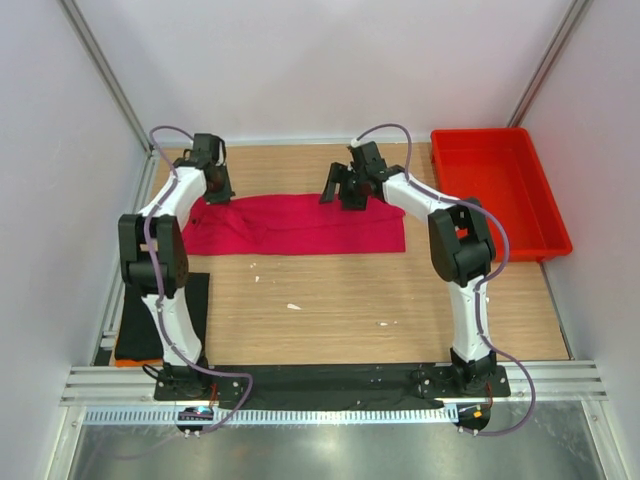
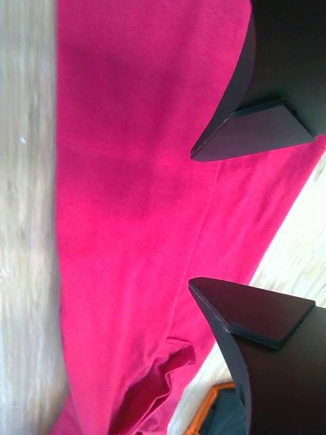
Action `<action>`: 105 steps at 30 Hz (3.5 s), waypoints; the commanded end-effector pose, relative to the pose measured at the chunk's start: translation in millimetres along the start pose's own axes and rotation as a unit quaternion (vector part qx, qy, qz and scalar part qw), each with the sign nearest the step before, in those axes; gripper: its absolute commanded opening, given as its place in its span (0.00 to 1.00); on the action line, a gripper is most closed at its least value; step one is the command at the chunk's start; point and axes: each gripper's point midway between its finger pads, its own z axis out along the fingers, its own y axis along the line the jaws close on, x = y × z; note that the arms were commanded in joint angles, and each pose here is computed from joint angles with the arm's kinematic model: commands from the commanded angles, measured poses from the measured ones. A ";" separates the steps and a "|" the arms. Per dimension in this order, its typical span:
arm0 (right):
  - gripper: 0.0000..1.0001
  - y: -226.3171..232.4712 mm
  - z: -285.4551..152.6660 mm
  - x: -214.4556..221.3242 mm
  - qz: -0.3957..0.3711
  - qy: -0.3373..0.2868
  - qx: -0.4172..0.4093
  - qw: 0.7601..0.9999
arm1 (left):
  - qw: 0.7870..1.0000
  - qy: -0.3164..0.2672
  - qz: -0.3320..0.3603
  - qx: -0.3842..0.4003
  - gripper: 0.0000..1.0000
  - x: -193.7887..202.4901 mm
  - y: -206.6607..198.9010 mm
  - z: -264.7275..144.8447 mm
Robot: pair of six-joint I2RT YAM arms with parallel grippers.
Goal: Fold and stack the t-shirts
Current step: Fold the tshirt
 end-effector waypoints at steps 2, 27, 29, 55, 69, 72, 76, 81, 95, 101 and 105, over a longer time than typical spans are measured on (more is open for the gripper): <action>0.75 47.7 2.5 -2.2 -0.011 -0.006 -0.062 0.998 | 0.998 -0.036 -0.053 -0.025 0.01 4.4 12.6 -33.4; 0.74 -72.7 8.5 -46.3 0.009 -0.067 0.160 0.985 | 0.993 -0.066 -0.091 -0.023 0.41 22.1 26.9 -77.7; 0.74 -81.7 10.3 -44.1 0.009 -0.064 0.178 0.982 | 0.993 -0.071 -0.090 -0.028 0.43 19.4 30.3 -78.4; 0.81 -96.1 -75.8 -120.7 -0.097 -0.122 0.264 0.952 | 0.990 -0.005 -0.084 0.110 0.44 -6.7 -22.8 -45.9; 0.68 167.5 24.3 -36.7 -0.057 -0.072 -0.225 0.970 | 0.987 -0.092 -0.118 0.057 1.00 -23.6 1.8 -90.0; 0.61 176.0 39.4 -15.8 -0.060 -0.057 -0.233 0.969 | 0.986 -0.095 -0.127 0.058 1.00 -23.7 5.5 -100.0; 0.55 175.9 55.5 10.3 -0.065 -0.035 -0.222 0.972 | 0.979 -0.099 -0.141 0.113 1.00 -31.0 7.7 -112.6; 0.51 168.8 67.0 22.0 -0.069 -0.024 -0.209 0.975 | 0.975 -0.107 -0.158 0.118 1.00 -36.2 12.1 -126.7; 0.41 182.9 91.2 24.5 -0.068 -0.021 -0.220 0.973 | 0.955 -0.105 -0.226 0.162 1.00 -38.6 20.3 -143.1; 0.39 181.6 96.7 28.3 -0.064 -0.016 -0.218 0.974 | 0.949 -0.107 -0.236 0.181 1.00 -40.0 24.6 -144.0; 0.29 182.3 96.0 29.2 -0.062 -0.013 -0.220 0.973 | 0.948 -0.110 -0.235 0.184 1.00 -42.7 24.8 -145.5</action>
